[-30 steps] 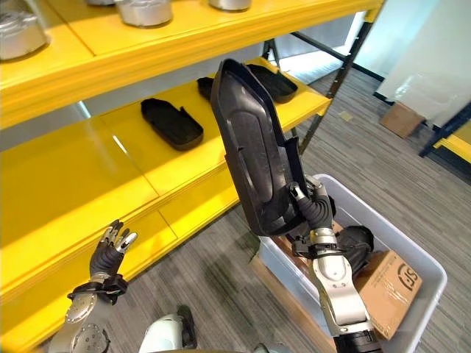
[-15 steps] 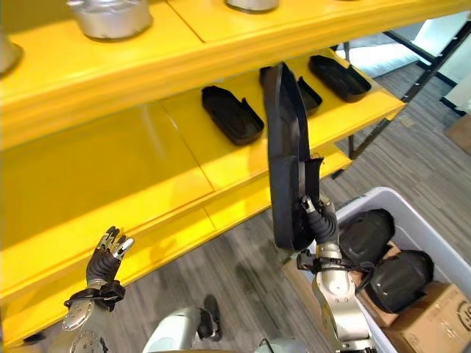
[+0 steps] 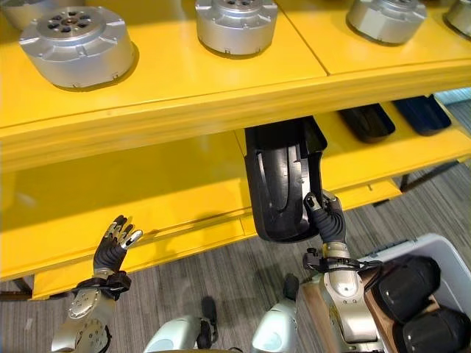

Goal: Move parts from the plastic box to the shelf.

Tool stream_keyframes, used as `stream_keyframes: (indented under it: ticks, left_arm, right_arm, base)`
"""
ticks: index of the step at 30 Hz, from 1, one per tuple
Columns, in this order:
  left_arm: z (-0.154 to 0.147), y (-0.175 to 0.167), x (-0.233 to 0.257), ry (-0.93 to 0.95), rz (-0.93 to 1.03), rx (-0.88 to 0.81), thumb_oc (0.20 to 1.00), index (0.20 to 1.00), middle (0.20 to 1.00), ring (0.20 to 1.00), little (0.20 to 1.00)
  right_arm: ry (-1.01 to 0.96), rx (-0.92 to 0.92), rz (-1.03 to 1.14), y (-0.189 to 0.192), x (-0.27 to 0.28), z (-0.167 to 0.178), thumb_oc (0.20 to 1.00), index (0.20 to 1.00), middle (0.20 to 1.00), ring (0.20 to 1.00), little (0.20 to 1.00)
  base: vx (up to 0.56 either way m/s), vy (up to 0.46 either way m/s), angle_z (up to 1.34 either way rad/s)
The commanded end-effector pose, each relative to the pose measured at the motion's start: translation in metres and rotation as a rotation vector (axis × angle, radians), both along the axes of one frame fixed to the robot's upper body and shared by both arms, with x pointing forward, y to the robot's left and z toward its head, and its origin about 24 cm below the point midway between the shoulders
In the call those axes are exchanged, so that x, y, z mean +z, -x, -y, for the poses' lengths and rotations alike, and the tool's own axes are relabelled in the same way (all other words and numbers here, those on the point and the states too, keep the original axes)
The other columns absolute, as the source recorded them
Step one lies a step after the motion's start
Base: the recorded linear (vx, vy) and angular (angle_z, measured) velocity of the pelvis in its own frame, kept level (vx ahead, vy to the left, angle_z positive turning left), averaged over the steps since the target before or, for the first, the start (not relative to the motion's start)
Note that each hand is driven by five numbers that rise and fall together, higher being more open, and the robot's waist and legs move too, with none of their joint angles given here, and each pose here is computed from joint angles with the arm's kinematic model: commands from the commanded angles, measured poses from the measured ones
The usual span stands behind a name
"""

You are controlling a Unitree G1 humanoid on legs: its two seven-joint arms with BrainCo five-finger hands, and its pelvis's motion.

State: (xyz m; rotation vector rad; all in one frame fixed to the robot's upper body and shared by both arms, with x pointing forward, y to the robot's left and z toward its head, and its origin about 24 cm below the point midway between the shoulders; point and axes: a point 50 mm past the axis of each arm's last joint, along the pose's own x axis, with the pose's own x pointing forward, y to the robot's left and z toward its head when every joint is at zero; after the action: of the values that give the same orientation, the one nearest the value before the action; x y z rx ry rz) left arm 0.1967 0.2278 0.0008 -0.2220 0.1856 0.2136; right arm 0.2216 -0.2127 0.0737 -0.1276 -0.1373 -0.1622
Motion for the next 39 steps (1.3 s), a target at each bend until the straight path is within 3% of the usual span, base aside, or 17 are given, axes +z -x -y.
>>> stream_keyframes:
  ticks: [1, 15, 39]
  left_arm:
    - [-0.002, -0.002, 0.021, -0.051, 0.110, -0.029, 1.000, 1.000, 1.000, 1.000, 1.000]
    - [0.002, 0.012, 0.012, 0.019, 0.075, -0.018, 1.000, 1.000, 1.000, 1.000, 1.000]
    - [0.017, -0.002, 0.028, 0.040, 0.131, -0.150, 1.000, 1.000, 1.000, 1.000, 1.000]
  right_arm:
    - [-0.041, -0.029, 0.226, -0.006, 0.040, 0.014, 0.200, 0.200, 0.200, 0.200, 0.200]
    - [-0.024, 0.013, 0.211, -0.007, 0.039, 0.012, 0.200, 0.200, 0.200, 0.200, 0.200]
    - [0.031, 0.188, 0.249, -0.072, 0.069, -0.042, 0.200, 0.200, 0.200, 0.200, 0.200]
  base:
    - [0.07, -0.171, 0.58]
    - [0.04, -0.166, 0.03]
    - [-0.01, -0.036, 0.45]
